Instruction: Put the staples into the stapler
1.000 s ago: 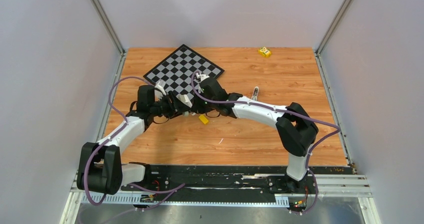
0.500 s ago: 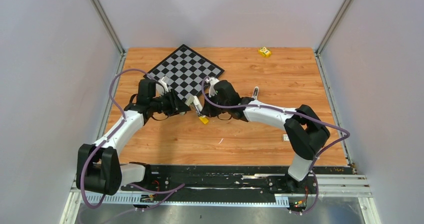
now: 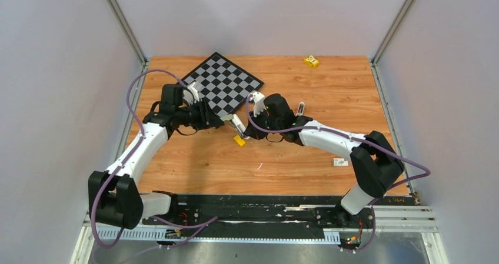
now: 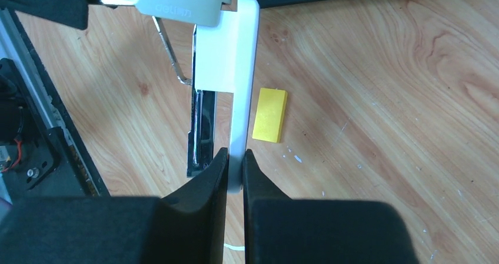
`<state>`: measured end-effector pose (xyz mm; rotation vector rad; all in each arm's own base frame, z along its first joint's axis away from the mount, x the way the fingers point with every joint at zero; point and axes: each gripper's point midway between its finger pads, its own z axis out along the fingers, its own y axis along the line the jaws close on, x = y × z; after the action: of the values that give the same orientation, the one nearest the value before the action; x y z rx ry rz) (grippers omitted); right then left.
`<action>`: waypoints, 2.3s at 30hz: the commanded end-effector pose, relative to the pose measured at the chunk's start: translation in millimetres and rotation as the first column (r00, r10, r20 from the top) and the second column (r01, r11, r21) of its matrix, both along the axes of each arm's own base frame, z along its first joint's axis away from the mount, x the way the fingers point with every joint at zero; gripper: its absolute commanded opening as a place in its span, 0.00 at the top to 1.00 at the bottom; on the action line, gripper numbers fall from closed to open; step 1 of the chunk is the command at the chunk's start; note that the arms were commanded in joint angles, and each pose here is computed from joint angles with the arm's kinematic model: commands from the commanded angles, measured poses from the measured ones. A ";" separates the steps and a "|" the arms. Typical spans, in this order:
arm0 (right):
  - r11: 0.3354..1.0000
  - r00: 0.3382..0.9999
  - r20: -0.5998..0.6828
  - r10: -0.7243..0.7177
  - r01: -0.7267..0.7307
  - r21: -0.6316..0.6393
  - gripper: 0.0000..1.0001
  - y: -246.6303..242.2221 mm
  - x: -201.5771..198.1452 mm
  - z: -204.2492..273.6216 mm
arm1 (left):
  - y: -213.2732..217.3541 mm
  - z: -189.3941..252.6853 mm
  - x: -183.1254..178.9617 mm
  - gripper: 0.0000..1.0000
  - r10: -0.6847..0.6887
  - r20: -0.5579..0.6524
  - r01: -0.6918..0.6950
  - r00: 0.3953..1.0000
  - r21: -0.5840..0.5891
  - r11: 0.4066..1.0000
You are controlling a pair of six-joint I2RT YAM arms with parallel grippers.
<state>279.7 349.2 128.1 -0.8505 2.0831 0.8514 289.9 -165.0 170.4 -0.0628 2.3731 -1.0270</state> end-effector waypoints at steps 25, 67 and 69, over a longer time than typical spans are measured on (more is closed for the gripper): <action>0.982 0.978 -0.124 0.169 -0.178 -0.065 0.92 -25.5 -51.1 -24.0 | 26.9 -2.2 32.0 1.00 -0.090 0.052 0.076 0.995 0.236 0.969; 0.970 0.835 0.517 0.189 -0.077 -0.229 0.38 101.2 13.7 7.2 | 21.1 -5.9 1.1 1.00 0.017 -0.188 0.011 0.982 0.147 0.989; 0.966 0.833 0.515 0.204 -0.085 -0.246 0.38 103.4 11.0 1.1 | 20.6 -4.4 1.8 1.00 0.017 -0.185 0.010 0.983 0.143 0.990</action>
<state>294.0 440.6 131.7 -1.1646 1.6870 0.4394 293.7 -138.0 156.5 -0.1142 2.6314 -0.8169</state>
